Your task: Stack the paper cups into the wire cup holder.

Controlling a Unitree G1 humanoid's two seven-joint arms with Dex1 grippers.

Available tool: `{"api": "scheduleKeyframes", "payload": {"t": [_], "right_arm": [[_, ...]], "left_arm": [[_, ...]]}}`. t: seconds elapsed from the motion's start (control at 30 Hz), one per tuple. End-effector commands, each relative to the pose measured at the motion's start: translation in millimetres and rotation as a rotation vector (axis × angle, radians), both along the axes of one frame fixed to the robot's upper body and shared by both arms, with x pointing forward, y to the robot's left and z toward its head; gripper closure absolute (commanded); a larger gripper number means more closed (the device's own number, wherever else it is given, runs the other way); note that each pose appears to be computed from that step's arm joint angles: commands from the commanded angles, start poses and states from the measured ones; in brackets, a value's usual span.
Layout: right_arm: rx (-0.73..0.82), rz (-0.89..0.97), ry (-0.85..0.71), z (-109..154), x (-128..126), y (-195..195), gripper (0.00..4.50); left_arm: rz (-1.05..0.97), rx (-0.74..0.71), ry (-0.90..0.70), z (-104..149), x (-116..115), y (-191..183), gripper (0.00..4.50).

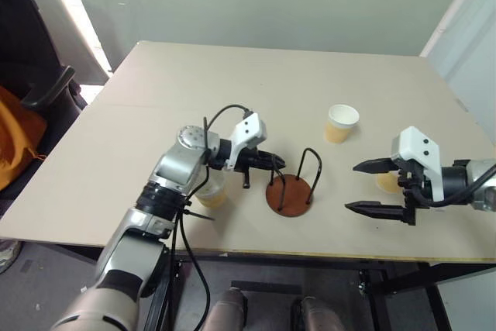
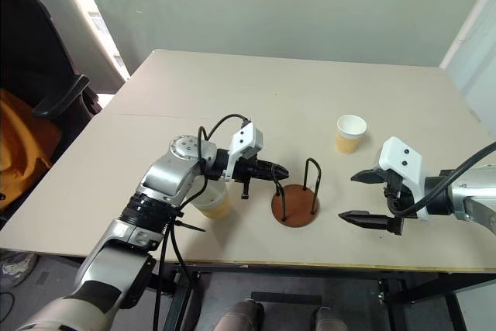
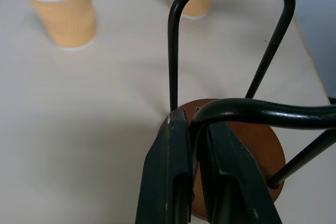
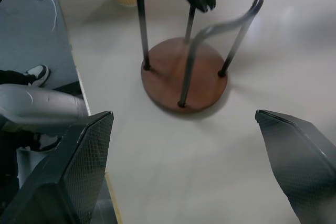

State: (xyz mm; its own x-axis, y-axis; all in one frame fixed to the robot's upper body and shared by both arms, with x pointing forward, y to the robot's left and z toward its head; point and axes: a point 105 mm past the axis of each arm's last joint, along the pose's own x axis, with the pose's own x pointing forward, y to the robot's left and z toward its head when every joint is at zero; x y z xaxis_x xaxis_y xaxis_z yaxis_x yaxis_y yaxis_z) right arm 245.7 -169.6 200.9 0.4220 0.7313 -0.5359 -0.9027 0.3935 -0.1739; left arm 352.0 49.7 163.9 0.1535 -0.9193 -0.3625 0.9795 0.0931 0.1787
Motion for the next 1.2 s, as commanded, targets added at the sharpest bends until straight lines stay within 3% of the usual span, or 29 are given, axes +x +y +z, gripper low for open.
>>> {"api": "scheduleKeyframes", "payload": {"t": [0.03,0.23,0.4,0.67,0.8,1.0,1.2], "right_arm": [[-0.012,-0.007,-0.058,11,-1,-1,0.00],[-0.030,-0.023,-0.057,5,-1,-3,0.00],[-0.038,-0.040,-0.057,5,-2,-6,0.00],[-0.080,-0.092,-0.061,6,2,-24,0.00],[-0.135,-0.135,-0.066,7,7,-42,0.00],[-0.246,-0.237,-0.105,17,24,-83,0.00],[-0.273,-0.239,-0.092,8,41,-97,0.00]], "left_arm": [[-0.070,0.014,-0.048,6,-4,-7,4.45],[-0.094,0.063,-0.067,5,3,-14,4.45],[-0.105,0.056,-0.031,9,5,-20,2.99],[-0.132,0.084,-0.045,14,-3,-7,0.14],[-0.114,0.084,-0.088,28,-4,5,0.07],[-0.056,0.119,-0.184,59,-10,53,0.07],[-0.093,0.070,-0.237,95,-46,63,0.07]]}}
